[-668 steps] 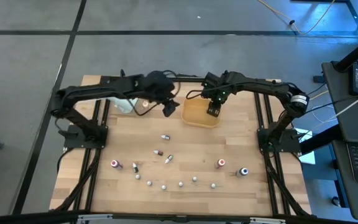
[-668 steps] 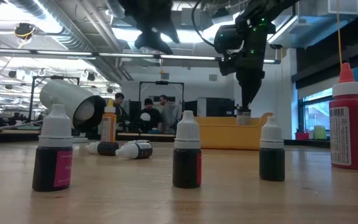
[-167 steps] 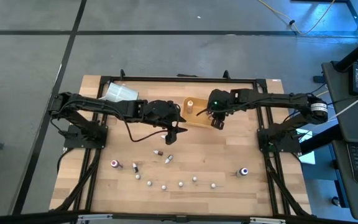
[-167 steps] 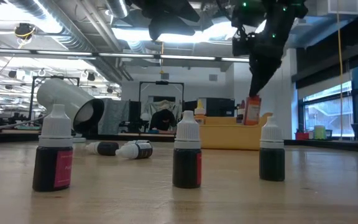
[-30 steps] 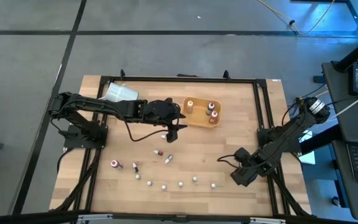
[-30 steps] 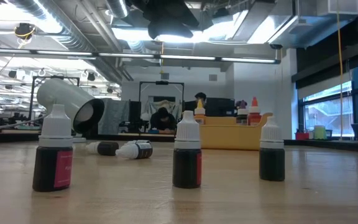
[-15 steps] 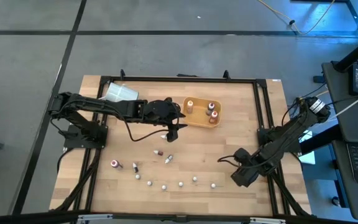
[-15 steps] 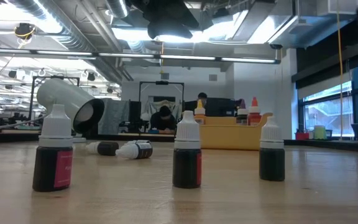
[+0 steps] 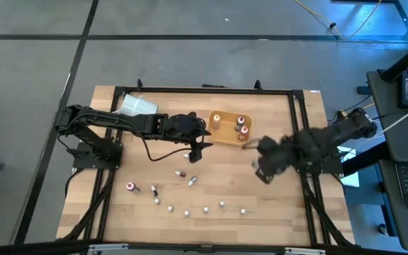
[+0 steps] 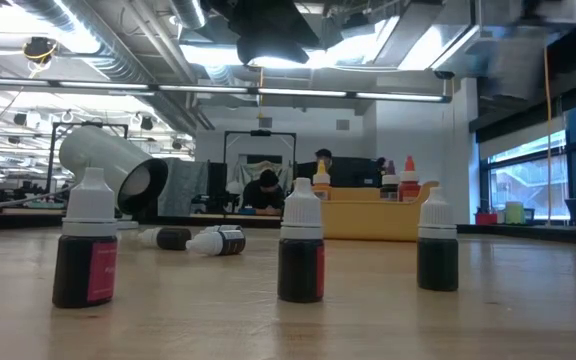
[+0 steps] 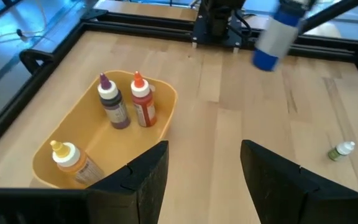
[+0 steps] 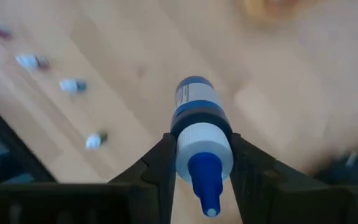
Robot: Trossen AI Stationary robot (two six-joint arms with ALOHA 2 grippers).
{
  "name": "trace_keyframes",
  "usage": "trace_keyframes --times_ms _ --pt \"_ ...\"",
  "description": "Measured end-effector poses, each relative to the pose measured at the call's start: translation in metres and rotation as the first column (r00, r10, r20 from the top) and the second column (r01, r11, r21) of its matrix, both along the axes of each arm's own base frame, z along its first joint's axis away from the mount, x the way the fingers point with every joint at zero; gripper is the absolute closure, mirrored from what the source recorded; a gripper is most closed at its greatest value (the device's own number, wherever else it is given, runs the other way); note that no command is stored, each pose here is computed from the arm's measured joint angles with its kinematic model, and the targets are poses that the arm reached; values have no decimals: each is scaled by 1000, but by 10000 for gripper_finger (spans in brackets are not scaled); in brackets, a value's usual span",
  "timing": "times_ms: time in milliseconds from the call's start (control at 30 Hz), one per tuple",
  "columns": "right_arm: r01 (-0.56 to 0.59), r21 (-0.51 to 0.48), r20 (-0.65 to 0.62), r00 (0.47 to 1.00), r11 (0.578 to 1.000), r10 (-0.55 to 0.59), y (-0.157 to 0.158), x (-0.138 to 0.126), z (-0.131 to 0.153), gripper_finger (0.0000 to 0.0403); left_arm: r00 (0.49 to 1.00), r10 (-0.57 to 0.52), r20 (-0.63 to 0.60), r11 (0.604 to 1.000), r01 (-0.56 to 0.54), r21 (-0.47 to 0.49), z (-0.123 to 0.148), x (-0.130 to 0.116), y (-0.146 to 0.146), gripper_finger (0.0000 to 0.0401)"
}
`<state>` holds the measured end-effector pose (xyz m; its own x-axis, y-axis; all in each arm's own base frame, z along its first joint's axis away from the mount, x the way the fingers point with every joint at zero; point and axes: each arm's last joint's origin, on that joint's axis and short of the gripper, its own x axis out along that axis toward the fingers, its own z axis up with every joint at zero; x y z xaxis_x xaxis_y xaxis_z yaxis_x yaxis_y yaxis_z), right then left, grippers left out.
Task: Pick & Place food coloring
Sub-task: Put the large blue food coloring bottles into the yellow bin
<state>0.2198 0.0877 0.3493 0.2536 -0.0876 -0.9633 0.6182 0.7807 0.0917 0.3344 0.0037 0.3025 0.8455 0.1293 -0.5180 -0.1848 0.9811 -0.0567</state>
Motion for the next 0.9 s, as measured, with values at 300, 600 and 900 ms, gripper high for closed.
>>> trace_keyframes --times_ms 300,600,900 --pt "-221 -187 76 968 957 239 -81 25 28 279 996 89 16 980 -85 -181 0 0 -9 207" --pt "-385 -253 111 900 888 422 -146 53 28 278 980 26 195 992 -2 -125 15 1 -63 205" --pt "-466 -197 5 879 862 477 -189 83 -4 277 967 21 253 989 17 -145 20 0 -78 205"
